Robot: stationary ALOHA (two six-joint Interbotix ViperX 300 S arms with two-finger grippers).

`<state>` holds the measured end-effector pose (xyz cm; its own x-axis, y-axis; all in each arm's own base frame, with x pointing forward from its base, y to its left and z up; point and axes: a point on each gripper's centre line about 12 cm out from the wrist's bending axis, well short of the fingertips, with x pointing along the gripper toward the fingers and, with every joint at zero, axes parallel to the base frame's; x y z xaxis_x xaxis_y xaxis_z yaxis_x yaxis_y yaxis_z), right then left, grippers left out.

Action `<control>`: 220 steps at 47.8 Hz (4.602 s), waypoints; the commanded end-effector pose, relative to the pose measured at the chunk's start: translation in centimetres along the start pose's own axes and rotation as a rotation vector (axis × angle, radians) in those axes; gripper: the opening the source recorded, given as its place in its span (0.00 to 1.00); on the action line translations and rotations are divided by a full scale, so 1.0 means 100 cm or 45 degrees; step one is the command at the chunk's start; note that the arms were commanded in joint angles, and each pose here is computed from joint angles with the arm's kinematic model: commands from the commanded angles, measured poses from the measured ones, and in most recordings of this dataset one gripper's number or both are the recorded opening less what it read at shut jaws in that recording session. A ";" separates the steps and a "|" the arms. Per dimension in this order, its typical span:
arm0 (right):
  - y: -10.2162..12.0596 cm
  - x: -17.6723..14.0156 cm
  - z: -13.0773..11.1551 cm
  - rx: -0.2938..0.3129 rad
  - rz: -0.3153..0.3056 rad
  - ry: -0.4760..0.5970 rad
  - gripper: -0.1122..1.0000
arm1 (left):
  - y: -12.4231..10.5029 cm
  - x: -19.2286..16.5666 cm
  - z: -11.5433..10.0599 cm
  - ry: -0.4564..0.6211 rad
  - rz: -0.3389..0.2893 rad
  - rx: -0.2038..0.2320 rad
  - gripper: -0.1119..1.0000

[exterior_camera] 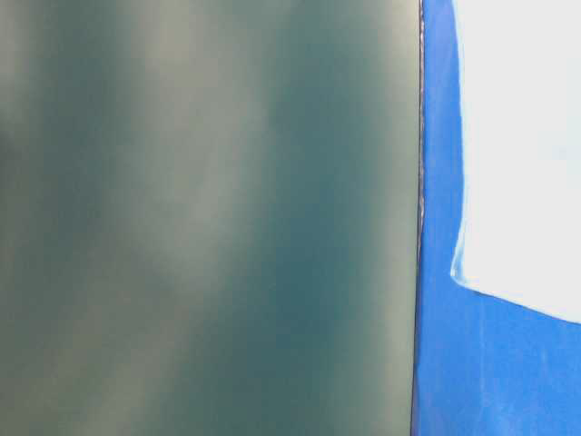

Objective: Fold the light blue towel.
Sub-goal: 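Move both grippers to the towel's two far corners, then grasp far corners and fold them toward the near edge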

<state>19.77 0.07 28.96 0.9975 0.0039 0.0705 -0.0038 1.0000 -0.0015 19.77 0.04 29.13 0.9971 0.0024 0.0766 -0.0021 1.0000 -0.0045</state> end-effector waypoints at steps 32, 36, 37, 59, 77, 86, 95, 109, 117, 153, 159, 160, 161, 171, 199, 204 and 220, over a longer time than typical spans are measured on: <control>-0.104 -0.014 -0.035 0.187 -0.664 0.552 0.11 | 0.074 0.091 -0.042 0.302 0.333 -0.086 0.15; -0.120 -0.018 -0.049 0.208 -0.749 0.641 0.15 | 0.085 0.105 -0.050 0.340 0.366 -0.093 0.32; -0.123 -0.019 -0.053 0.213 -0.766 0.664 0.19 | 0.091 0.109 -0.054 0.356 0.382 -0.098 0.38; -0.181 -0.017 -0.131 0.264 -0.915 1.014 0.63 | 0.170 0.157 -0.140 0.615 0.580 -0.161 0.87; -0.209 -0.002 -0.185 0.306 -0.917 1.089 0.63 | 0.207 0.164 -0.196 0.720 0.660 -0.184 0.87; -0.216 0.001 -0.192 0.321 -0.922 1.116 0.62 | 0.212 0.162 -0.212 0.784 0.674 -0.205 0.82; -0.212 -0.004 -0.197 0.339 -0.912 1.193 0.33 | 0.202 0.161 -0.219 0.875 0.634 -0.191 0.38; -0.208 -0.008 -0.197 0.346 -0.909 1.224 0.10 | 0.195 0.165 -0.219 0.887 0.597 -0.151 0.11; -0.209 -0.007 -0.195 0.338 -0.911 1.204 0.10 | 0.196 0.166 -0.217 0.882 0.597 -0.147 0.11; -0.198 -0.006 -0.140 0.276 -0.929 1.032 0.10 | 0.192 0.172 -0.160 0.812 0.560 -0.038 0.11; -0.185 -0.001 -0.141 0.288 -0.883 1.052 0.10 | 0.180 0.170 -0.157 0.837 0.528 -0.039 0.11; -0.183 -0.001 -0.141 0.293 -0.875 1.056 0.10 | 0.178 0.168 -0.158 0.844 0.522 -0.039 0.11; -0.180 0.000 -0.141 0.298 -0.865 1.062 0.10 | 0.173 0.168 -0.157 0.852 0.510 -0.038 0.11; -0.136 0.003 -0.143 0.382 -0.752 1.118 0.10 | 0.126 0.165 -0.159 0.908 0.382 -0.034 0.11; -0.007 0.009 -0.151 0.672 -0.404 1.259 0.10 | 0.004 0.164 -0.178 1.062 0.042 -0.060 0.11; 0.011 0.009 -0.152 0.701 -0.351 1.283 0.10 | -0.014 0.165 -0.178 1.068 0.006 -0.096 0.11; 0.036 0.007 -0.157 0.711 -0.290 1.370 0.10 | -0.044 0.171 -0.178 1.063 -0.063 -0.118 0.11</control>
<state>21.06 3.41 12.87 0.5190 0.0850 -0.8505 0.4241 0.8384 0.3425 37.59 -4.10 11.62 0.6998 -0.0757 -0.7104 0.0045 0.9948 -0.1016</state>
